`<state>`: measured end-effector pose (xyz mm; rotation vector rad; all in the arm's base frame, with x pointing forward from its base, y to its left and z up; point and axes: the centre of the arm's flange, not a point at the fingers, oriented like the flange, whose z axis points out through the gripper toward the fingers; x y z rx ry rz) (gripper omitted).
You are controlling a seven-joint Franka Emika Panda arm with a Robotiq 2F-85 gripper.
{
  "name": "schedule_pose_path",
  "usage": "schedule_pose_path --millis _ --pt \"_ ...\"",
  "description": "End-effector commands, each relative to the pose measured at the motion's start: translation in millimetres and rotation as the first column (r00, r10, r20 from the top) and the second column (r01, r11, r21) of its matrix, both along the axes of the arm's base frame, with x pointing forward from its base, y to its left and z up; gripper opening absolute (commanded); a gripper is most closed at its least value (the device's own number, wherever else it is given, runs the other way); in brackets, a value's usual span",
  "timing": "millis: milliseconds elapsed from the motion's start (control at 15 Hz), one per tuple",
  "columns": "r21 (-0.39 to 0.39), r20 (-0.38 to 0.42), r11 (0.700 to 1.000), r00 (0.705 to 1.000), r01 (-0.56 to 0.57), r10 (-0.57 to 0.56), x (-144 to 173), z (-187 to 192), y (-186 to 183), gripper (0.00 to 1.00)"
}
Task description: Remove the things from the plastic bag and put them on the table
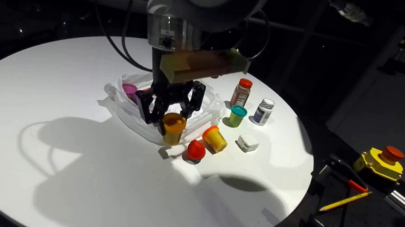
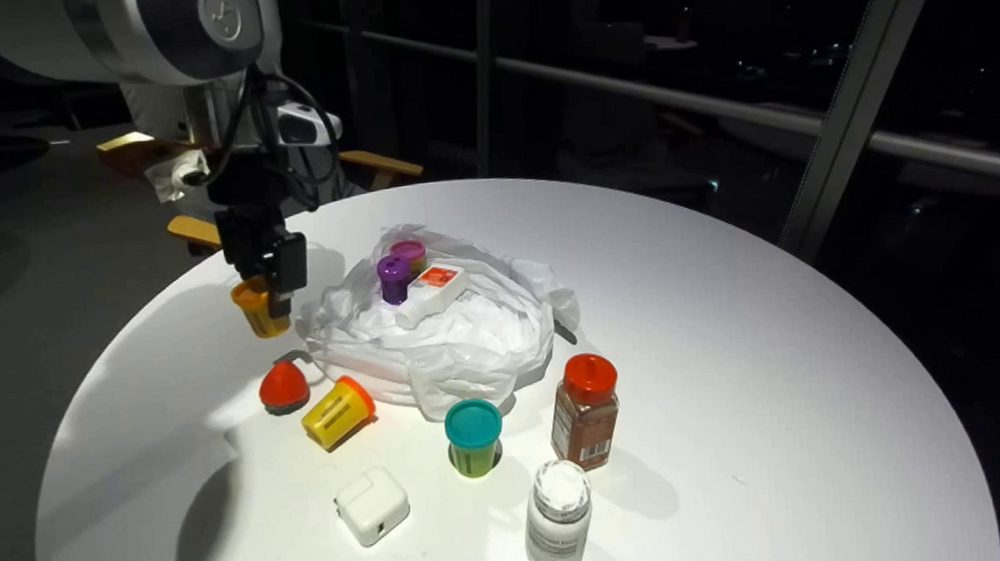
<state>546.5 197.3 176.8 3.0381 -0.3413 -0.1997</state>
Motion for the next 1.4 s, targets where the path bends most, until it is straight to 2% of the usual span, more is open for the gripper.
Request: schedule_pose_path --millis 0,333,400,467,533,733,1000,1200,1333 --pt "0.031 -0.027 0.996 0.996 -0.085 0.086 5 -26 9 0.23" --pt "0.053 -0.048 0.981 0.98 -0.188 0.191 2 -42 22 0.23" --pt "0.051 -0.044 0.977 0.976 -0.209 0.212 1 -36 24 0.73" --pt "0.048 -0.04 0.972 0.971 -0.232 0.234 -1 -28 25 0.74" --pt "0.033 -0.024 0.968 0.968 -0.247 0.248 -1 -17 25 0.79" --pt "-0.008 0.013 0.96 0.96 -0.281 0.281 6 15 23 1.0" --pt "-0.04 0.054 0.971 0.97 -0.237 0.239 45 39 -9 1.0" --pt "-0.071 0.08 0.979 0.977 -0.192 0.197 74 36 -41 1.0" --pt "-0.068 0.065 0.974 0.973 -0.218 0.223 90 26 -62 1.0"
